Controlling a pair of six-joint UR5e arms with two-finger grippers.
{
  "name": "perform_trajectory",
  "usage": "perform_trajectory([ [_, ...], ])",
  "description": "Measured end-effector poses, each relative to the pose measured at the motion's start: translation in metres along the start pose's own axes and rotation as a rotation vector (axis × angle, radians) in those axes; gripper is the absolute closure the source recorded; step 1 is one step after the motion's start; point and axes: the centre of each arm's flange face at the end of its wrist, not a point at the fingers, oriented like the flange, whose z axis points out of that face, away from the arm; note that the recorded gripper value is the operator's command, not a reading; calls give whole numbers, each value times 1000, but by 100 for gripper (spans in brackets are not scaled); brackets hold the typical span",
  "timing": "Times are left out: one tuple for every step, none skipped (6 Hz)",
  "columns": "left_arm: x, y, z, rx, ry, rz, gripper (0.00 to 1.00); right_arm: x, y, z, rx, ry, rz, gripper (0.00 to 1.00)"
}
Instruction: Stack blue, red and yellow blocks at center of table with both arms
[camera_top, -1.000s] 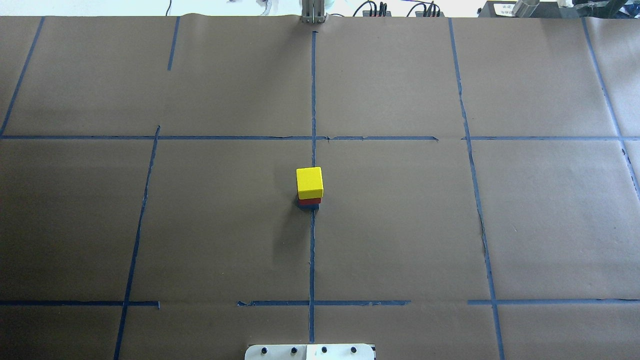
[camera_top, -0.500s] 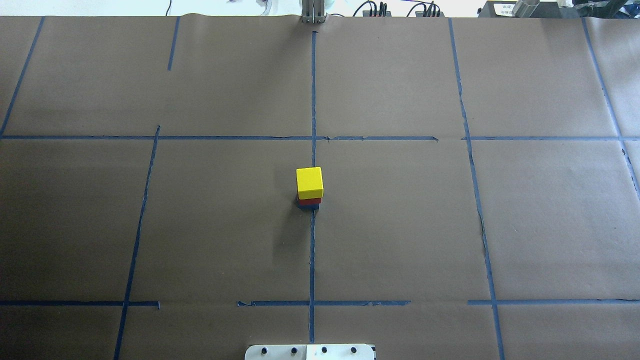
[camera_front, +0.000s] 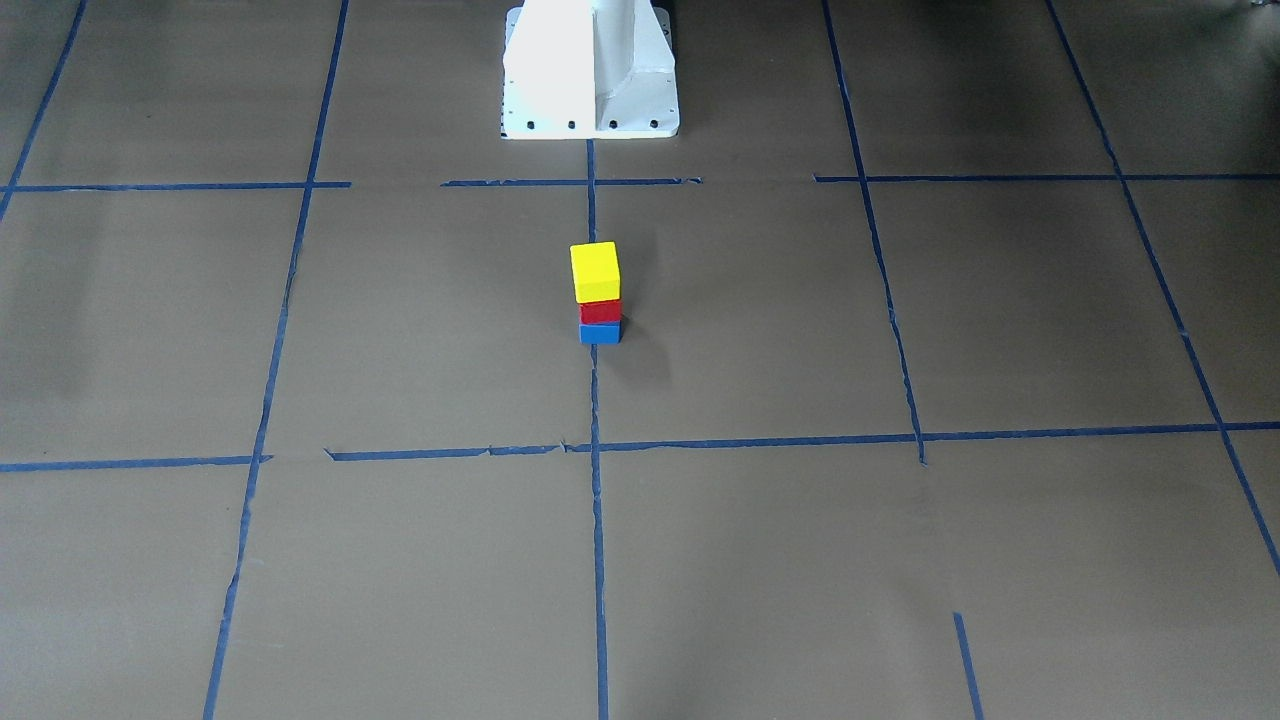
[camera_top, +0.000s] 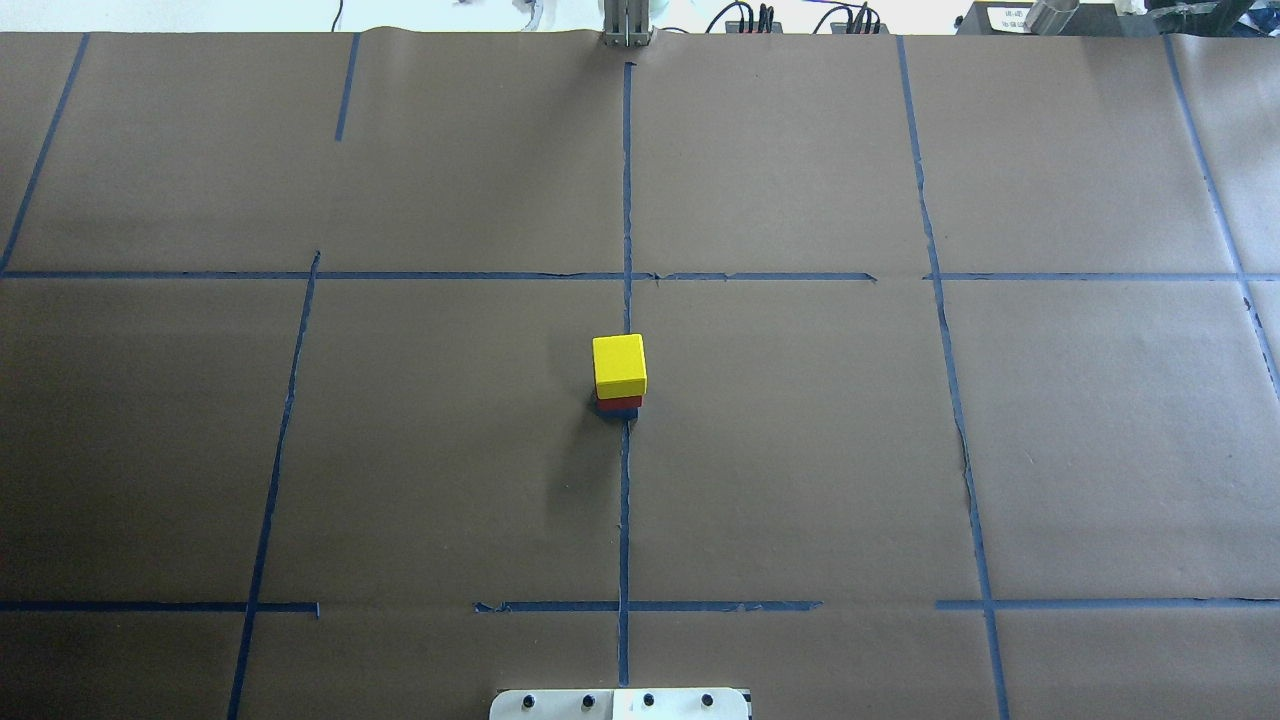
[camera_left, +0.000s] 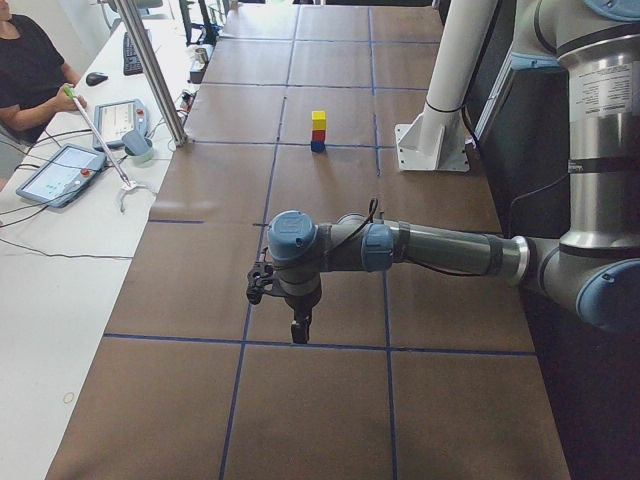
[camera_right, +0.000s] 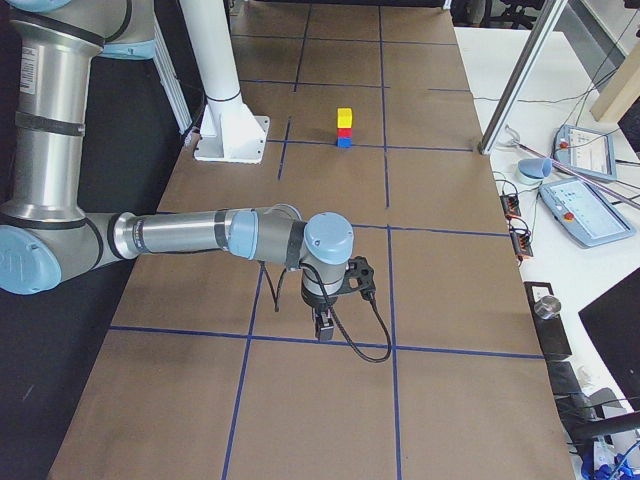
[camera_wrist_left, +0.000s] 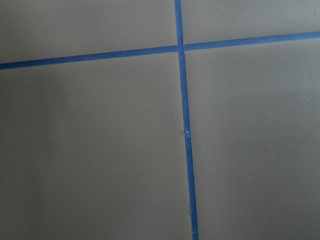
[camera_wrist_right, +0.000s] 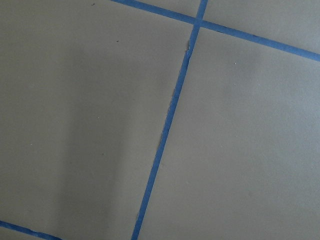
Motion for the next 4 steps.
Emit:
perform_trajectory([
  [1,0,-1,4,1,5,0,-1,-1,-1,3,1,1,0],
  [2,-1,-2,7,1,8,0,-2,-4,-4,8,5,-2,0],
  [1,-2,-1,5,1,9,0,-2,-5,-5,11,7,-5,0],
  [-1,-3,1,1,1,6,0,-2,-4,-4,9,6,-3,0],
])
